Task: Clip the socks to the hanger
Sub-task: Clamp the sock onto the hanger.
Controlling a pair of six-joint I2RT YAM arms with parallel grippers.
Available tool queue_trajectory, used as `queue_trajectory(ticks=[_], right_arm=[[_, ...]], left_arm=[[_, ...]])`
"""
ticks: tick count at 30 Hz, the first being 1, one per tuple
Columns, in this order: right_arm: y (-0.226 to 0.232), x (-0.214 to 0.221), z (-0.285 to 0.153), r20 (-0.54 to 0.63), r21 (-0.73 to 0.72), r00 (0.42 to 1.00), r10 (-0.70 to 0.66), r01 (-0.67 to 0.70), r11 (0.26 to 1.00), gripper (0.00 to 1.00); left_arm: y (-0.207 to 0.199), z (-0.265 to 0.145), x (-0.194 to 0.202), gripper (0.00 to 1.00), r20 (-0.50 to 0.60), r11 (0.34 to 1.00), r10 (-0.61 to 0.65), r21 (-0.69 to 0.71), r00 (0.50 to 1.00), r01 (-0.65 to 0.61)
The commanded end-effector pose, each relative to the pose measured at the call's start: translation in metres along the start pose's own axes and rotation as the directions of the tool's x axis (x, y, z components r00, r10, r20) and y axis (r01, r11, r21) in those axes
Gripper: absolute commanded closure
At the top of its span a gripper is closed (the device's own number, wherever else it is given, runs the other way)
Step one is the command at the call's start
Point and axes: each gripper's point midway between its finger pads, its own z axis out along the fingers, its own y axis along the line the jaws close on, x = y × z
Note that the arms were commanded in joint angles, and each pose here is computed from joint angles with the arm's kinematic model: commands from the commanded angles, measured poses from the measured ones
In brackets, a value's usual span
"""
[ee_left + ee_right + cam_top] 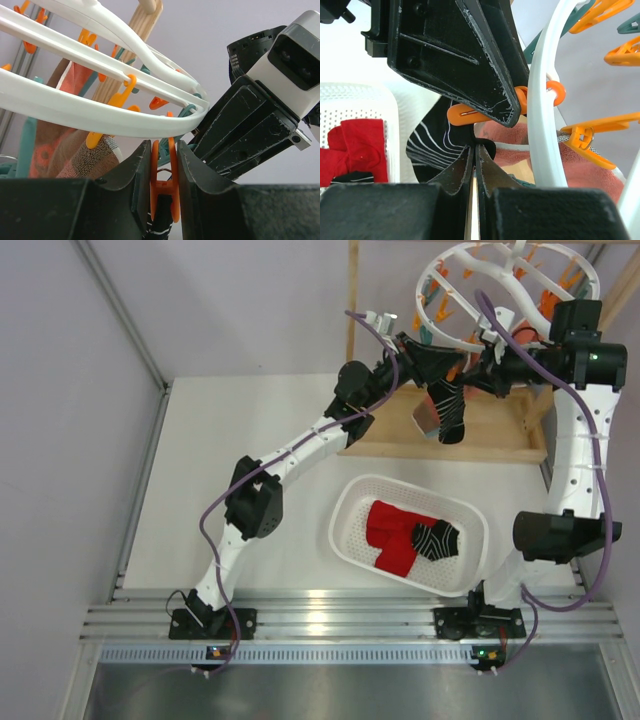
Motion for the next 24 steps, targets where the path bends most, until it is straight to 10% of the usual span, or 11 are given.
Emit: queue_trajectory(ticks=[1,24], right_arm=[[0.023,-0.009,-0.01,0.013,-0.049,0.997,0.07,-0.07,0.996,1.0],[0.011,-0.018,-0.014,0.03,0.005,0.998,0.046,-0.046,0.999,1.0]], left_arm=[[-0.016,-0.004,0.024,1.0,-0.082,0.996,0.007,0.089,0.997,0.0],[-0.021,-0.003,0.017,0.81,-0.071,0.996,0.002,0.093,0.997,0.004]])
